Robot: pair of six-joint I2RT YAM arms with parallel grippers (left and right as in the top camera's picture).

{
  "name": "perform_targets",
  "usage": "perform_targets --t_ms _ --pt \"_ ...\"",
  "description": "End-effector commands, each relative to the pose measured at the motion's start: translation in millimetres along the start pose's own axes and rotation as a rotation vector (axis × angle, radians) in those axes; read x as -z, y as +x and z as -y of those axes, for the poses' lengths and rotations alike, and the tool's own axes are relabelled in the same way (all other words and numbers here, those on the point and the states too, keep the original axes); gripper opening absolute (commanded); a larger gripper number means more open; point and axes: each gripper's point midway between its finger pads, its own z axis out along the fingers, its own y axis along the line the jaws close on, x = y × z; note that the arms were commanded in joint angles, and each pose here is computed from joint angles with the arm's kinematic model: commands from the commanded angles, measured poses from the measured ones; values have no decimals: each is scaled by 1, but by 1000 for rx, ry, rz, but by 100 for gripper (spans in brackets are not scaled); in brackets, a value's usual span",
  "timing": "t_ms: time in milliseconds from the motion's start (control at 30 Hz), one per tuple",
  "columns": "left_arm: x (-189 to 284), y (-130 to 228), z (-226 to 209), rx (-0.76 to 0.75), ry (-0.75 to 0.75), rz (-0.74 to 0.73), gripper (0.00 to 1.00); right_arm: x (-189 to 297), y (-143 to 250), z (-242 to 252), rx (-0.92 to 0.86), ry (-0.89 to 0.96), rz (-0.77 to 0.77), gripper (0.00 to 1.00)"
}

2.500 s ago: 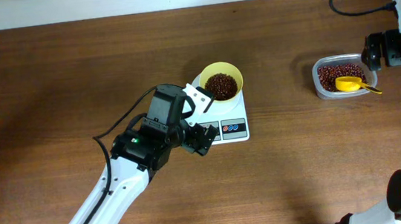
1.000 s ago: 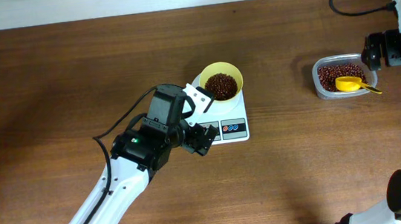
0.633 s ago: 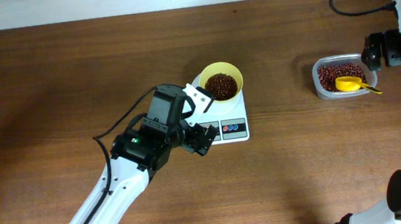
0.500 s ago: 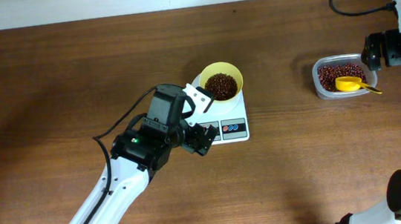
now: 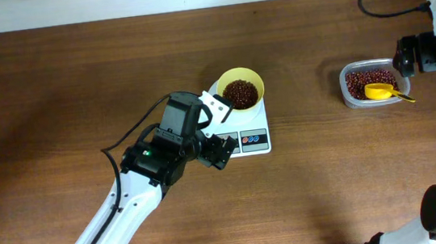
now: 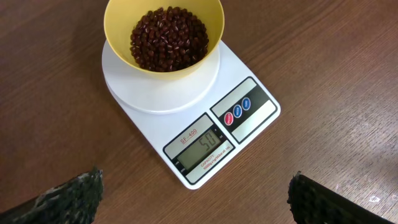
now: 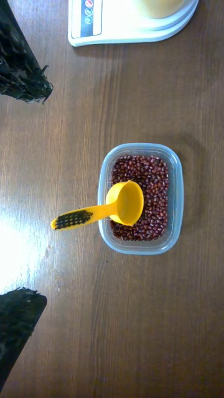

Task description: Scoop item into bowl and weigh 50g on scale

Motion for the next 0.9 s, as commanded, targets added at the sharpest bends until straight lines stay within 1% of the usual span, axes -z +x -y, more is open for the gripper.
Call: perform_targets --t_ms 0,267,367,467,533,567,600,667,733,800,867 --pt "6 -4 1 11 3 22 99 11 -3 0 2 14 29 99" --pt "15 0 -2 8 -23 12 99 11 -3 0 2 14 29 99" --pt "30 -9 -3 15 -36 65 99 11 -3 0 2 14 29 99" --pt "48 -11 -14 126 -79 118 99 11 -3 0 2 14 29 99" --pt "54 -4 -16 145 -91 151 99 11 -3 0 2 14 29 99" --pt "57 0 -17 184 -98 170 99 11 -3 0 2 14 29 99" --pt "60 8 -19 225 -106 202 99 11 -3 0 2 14 29 99" --pt "66 19 -20 237 -118 287 99 11 -3 0 2 14 29 99" --pt "73 23 -22 239 -130 375 99 11 -3 0 2 14 29 99" --pt "87 25 -31 250 -147 502 99 11 -3 0 2 14 29 99" --pt "101 27 -38 261 -166 588 99 11 -3 0 2 14 29 99"
